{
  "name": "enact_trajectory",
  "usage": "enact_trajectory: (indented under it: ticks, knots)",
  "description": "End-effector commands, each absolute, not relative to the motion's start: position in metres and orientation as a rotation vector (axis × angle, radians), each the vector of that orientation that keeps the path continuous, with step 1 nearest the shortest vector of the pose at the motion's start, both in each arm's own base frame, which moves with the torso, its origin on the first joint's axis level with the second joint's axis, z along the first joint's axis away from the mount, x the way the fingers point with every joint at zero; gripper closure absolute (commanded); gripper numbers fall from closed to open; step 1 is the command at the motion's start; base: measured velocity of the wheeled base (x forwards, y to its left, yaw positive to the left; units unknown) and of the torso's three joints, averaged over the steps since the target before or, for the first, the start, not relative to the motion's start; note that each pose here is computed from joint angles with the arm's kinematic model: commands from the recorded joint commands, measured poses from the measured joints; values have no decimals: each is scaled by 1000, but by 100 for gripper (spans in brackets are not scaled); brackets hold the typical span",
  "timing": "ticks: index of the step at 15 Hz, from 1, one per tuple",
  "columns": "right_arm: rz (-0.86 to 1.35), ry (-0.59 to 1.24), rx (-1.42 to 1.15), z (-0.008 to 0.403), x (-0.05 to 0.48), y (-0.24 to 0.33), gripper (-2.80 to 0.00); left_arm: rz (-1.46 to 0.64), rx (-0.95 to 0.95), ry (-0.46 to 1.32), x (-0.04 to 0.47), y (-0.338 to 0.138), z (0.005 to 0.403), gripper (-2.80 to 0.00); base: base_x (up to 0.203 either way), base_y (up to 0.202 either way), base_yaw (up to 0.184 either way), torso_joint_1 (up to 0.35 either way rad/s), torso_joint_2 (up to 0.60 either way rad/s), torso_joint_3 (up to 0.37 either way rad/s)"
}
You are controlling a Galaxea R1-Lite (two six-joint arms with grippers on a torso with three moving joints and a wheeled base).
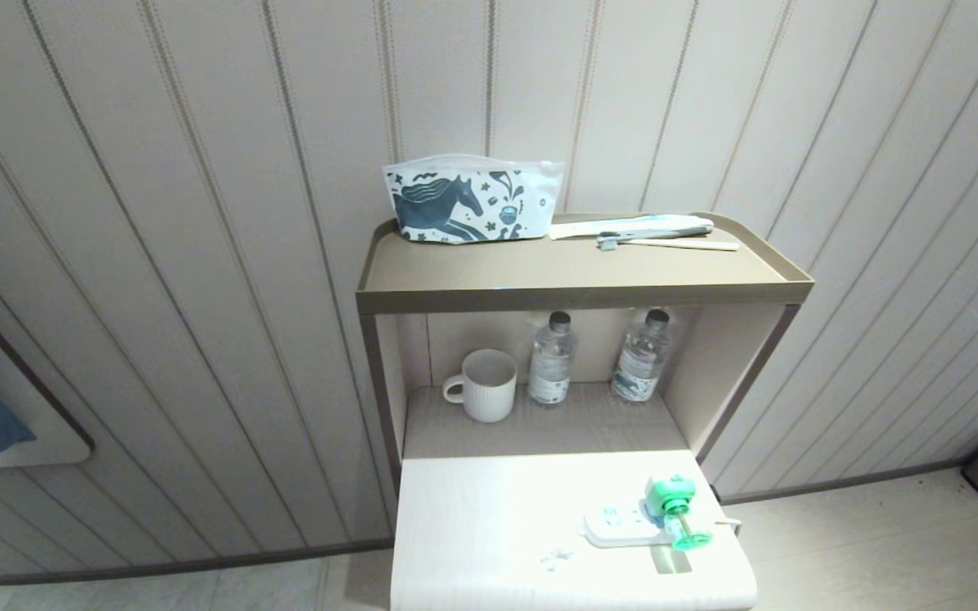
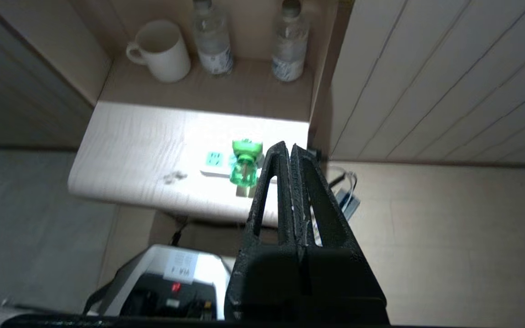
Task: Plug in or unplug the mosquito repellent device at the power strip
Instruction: Hold the socket with your left hand and unplug it with your right hand
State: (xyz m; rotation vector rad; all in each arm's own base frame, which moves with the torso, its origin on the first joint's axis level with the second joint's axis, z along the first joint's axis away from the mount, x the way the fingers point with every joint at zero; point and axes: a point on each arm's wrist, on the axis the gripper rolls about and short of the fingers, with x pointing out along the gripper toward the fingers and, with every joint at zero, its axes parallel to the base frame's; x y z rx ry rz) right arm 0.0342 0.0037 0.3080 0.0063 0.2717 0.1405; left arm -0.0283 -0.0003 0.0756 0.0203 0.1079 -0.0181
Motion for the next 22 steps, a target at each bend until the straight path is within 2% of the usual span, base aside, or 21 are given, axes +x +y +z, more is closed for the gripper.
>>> enact_trajectory:
  ticks: [1, 4, 7, 9, 15, 17, 18, 22]
  knots:
    - [169, 463, 16, 318, 75, 8, 0, -18, 21, 110, -28, 0, 75, 0, 0, 0, 0, 0, 0, 0]
    - [180, 689, 28, 320, 104, 12, 0, -18, 21, 109, -28, 0, 76, 0, 0, 0, 0, 0, 0, 0]
    - [239, 1041, -11, 303, 123, 24, 0, -18, 22, 109, -28, 0, 76, 0, 0, 0, 0, 0, 0, 0]
    - [289, 1206, -54, 288, 136, 38, 0, -18, 21, 110, -28, 0, 75, 0, 0, 0, 0, 0, 0, 0]
    - [248, 1465, -57, 245, 188, 57, 0, -17, 21, 109, -28, 0, 76, 0, 0, 0, 0, 0, 0, 0]
    - [236, 1494, -50, 235, 199, 60, 0, -16, 19, 110, -28, 0, 75, 0, 0, 0, 0, 0, 0, 0]
    - [235, 1476, -44, 230, 207, 62, -280, -16, 19, 110, -28, 0, 75, 0, 0, 0, 0, 0, 0, 0]
    - [210, 1467, -21, 211, 229, 73, -280, -16, 19, 110, -28, 0, 75, 0, 0, 0, 0, 0, 0, 0]
